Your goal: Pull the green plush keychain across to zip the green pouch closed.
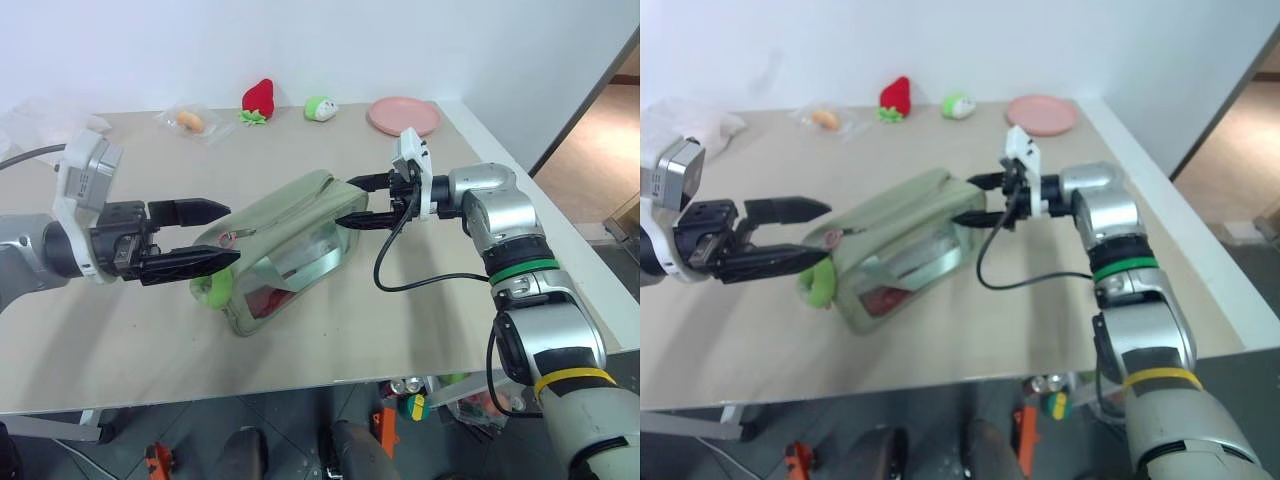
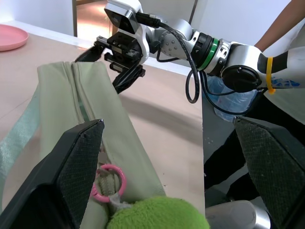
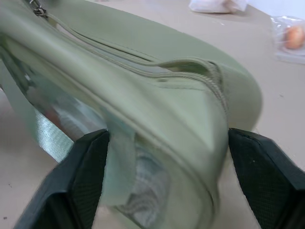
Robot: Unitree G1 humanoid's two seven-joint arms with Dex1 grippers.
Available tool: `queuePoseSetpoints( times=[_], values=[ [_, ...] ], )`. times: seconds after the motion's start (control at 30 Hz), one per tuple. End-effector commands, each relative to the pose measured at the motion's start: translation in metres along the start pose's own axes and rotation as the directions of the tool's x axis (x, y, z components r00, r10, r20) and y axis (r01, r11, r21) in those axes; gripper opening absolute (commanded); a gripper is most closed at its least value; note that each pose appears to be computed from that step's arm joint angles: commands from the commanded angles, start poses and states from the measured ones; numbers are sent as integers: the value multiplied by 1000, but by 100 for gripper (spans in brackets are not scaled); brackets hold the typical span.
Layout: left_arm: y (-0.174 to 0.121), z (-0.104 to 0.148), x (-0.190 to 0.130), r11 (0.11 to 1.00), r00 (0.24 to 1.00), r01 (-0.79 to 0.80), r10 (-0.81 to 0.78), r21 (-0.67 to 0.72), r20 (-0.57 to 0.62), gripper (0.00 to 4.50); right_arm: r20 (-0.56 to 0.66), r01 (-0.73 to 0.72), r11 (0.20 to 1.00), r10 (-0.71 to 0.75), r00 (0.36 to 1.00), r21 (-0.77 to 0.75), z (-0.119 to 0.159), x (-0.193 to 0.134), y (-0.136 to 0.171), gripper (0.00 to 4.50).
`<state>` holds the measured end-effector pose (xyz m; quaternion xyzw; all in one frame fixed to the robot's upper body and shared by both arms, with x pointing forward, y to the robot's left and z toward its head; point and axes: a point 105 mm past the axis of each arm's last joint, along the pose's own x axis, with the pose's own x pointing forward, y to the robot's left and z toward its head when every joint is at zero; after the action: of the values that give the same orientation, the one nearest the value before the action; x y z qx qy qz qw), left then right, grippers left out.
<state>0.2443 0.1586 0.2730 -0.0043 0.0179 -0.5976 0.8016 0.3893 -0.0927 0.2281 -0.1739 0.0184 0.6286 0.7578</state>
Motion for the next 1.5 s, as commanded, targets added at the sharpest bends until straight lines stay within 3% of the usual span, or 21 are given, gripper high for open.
queuePoseSetpoints(
  times=[0.03,0.23,0.43,0.63,0.77,0.9,1.03,1.23,1.5],
  values=[
    [2,6,-2,1000,1000,-14,13,28,26,450,38,-23,1000,24,999,-21,8,-8,4,223],
    [11,8,-9,999,997,-52,51,16,57,450,47,-26,1000,26,999,5,-1,-19,13,10],
    [26,10,-20,992,986,-125,126,-17,105,450,65,33,999,-35,997,34,-8,-32,24,4],
    [35,-2,-41,970,967,-237,241,-55,87,450,77,74,997,-76,994,37,-3,-32,61,4],
    [55,-29,-73,916,921,-387,389,-105,-4,450,67,107,992,-111,992,61,-3,-29,67,4],
    [56,-58,-87,895,900,-431,418,-117,-126,450,62,124,990,-128,990,69,-3,-24,66,4],
    [55,-63,-94,884,893,-447,433,-139,-118,450,81,128,989,-134,988,69,3,-18,63,4],
    [49,-58,-78,911,919,-392,382,-129,-95,450,81,121,990,-126,989,69,3,-13,58,4],
    [41,-36,-32,966,963,-257,256,4,-84,450,97,100,991,-108,989,84,2,-1,47,4]
  ],
)
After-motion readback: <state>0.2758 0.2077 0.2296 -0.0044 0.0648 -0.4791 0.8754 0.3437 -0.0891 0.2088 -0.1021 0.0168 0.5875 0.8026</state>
